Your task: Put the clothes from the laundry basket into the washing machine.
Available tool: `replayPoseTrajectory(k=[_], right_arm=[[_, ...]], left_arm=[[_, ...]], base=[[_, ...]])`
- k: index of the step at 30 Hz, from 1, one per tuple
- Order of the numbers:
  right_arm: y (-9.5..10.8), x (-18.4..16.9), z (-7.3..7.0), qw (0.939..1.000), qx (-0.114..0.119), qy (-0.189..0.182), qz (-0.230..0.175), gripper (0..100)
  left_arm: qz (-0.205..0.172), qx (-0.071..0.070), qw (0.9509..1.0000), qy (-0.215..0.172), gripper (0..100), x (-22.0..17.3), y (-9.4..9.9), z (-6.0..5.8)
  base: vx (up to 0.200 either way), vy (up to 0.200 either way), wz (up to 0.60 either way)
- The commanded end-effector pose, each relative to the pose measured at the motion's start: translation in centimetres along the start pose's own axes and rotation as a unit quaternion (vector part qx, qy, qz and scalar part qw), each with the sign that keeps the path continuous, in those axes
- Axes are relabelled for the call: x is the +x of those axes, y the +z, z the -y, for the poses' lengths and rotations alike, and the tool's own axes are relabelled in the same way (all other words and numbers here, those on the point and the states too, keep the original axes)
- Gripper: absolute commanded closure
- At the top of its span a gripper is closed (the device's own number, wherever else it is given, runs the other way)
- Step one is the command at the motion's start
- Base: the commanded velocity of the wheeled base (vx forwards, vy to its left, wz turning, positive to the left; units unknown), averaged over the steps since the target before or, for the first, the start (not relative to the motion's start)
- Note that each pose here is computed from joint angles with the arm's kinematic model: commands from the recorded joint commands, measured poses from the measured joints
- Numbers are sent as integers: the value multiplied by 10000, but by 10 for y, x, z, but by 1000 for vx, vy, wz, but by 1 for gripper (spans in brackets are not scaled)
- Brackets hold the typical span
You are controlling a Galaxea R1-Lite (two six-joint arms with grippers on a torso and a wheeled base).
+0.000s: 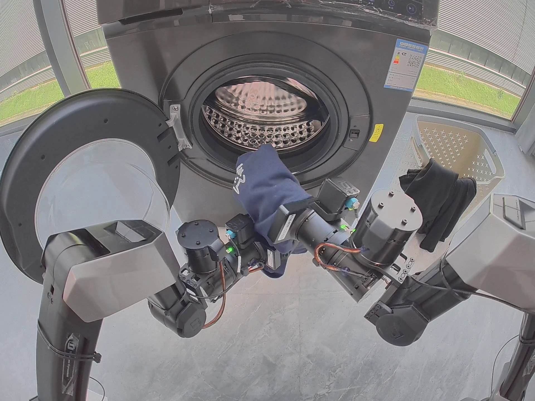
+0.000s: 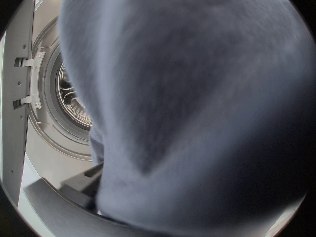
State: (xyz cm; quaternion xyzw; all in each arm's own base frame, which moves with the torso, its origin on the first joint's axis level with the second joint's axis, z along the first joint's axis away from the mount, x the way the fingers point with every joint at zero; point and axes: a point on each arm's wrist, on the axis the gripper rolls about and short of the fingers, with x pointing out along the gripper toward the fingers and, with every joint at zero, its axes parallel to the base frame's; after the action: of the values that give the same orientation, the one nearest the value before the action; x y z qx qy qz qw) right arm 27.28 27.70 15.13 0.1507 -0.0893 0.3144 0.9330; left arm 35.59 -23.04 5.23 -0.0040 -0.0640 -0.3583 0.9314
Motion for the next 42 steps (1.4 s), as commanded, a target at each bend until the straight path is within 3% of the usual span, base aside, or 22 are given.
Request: replayPoseTrajectory(k=[1,4,7,9,13,14,15,19,26,27,33,34,36,42], right_arm=[[7,-2,4,10000,-6,-52,64,100],[13,-4,10,9999,-1,-128,98,100],[20,-8,32,9987,-43,-498,109,100],[17,-15,43,9977,-96,-665,-36,100],[8,-24,51,9964,-138,-781,-297,100],[8,-24,51,9964,-138,-781,-297,100],[1,-28,53,9955,-137,-822,-449,100],[-16,-29,53,9945,-144,-805,-656,100],[-16,-29,41,9960,-112,-615,-632,100],[-16,-30,38,9964,-101,-553,-631,0],[-12,-57,29,9946,-199,-296,-977,0],[-15,-96,26,9873,-334,68,-1551,0],[-17,-117,26,9821,-382,201,-1834,0],[-17,-142,29,9757,-489,433,-2089,0]], left_arm=[[14,-36,10000,57,100,1,-1,-3],[58,-87,9998,142,100,0,3,-5],[262,-85,9990,364,100,-3,23,-11],[392,-128,9983,414,100,-7,36,-14],[556,-205,9972,460,100,-17,59,-15],[556,-205,9972,460,100,-17,59,-15],[636,-272,9964,500,100,-24,72,-14],[658,-479,9952,548,100,-39,86,-9],[606,-637,9946,557,100,-64,100,-5],[607,-660,9944,555,100,-68,103,-5],[639,-742,9933,609,100,-82,112,-3],[617,-1028,9911,573,100,-99,120,3],[606,-1163,9899,536,100,-108,123,6],[525,-1118,9910,525,100,-117,123,7]], base=[[0,0,0],[0,0,0],[0,0,0],[0,0,0],[0,0,0],[0,0,0],[0,0,0],[0,0,0],[0,0,0],[0,0,0],[0,0,0],[0,0,0],[0,0,0],[0,0,0]])
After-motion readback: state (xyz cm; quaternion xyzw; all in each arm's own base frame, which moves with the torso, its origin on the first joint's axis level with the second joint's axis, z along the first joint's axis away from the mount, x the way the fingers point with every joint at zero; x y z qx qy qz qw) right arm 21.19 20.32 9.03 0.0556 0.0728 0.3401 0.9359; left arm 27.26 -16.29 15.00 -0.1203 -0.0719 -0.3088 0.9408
